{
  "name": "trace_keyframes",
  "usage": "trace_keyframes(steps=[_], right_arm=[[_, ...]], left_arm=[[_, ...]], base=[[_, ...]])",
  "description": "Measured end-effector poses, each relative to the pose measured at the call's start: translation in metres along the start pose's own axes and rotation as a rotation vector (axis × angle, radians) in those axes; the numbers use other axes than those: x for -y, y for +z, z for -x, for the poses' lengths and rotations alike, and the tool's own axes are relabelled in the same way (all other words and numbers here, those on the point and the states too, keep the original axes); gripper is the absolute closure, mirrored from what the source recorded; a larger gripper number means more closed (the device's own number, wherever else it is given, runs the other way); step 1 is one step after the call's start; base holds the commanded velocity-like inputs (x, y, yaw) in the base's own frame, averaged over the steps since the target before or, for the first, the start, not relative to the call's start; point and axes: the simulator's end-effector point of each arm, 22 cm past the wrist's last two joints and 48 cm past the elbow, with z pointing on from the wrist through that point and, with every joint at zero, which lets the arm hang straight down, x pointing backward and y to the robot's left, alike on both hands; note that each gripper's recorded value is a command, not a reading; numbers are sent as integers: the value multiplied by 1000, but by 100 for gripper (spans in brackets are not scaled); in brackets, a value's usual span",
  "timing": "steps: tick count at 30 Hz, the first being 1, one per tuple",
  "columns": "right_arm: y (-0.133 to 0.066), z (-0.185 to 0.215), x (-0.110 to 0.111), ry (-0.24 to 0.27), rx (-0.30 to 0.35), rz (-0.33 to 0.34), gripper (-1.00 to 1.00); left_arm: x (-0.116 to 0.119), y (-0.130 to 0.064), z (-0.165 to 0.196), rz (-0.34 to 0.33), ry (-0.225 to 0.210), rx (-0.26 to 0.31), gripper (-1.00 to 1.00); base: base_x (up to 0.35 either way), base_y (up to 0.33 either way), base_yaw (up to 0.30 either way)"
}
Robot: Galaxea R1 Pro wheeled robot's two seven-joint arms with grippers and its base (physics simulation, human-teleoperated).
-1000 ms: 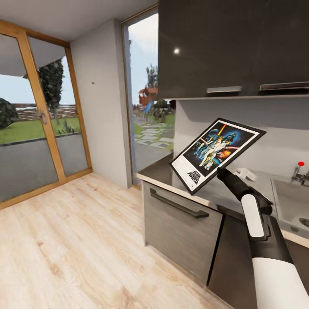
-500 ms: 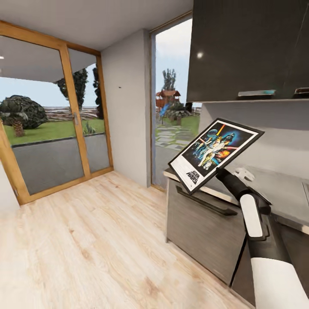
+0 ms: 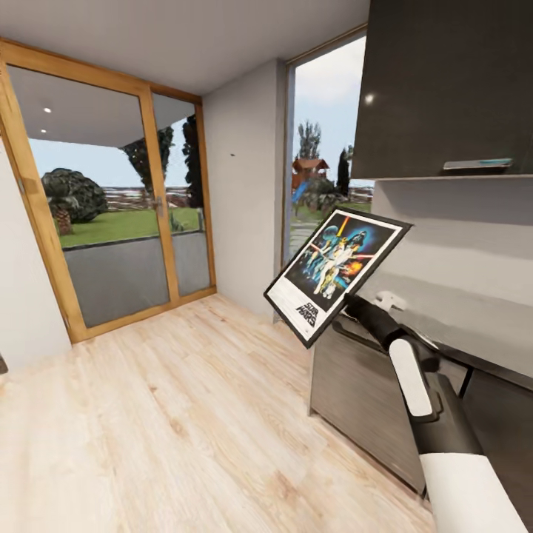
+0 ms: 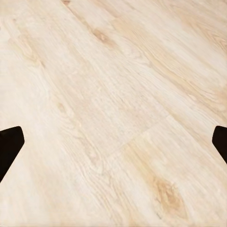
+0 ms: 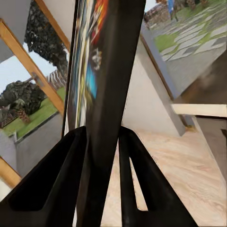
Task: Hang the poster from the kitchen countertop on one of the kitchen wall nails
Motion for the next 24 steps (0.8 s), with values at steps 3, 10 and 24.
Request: trace_keyframes(steps=[3,10,24], right_arm=[[0,-8,-11,-11,-15,37,100],[-28,-72,-7,-124,-110,171,100],[-91,-173,35,-330,-213,232,100]], left_arm=[[0,0,0,0,0,0,-100],[0,0,1,0,-2,2,-100],[30,-4,0,-166,-113,0,-100]], base=[[-10,14,8],[-2,3,2],[0,0,0]])
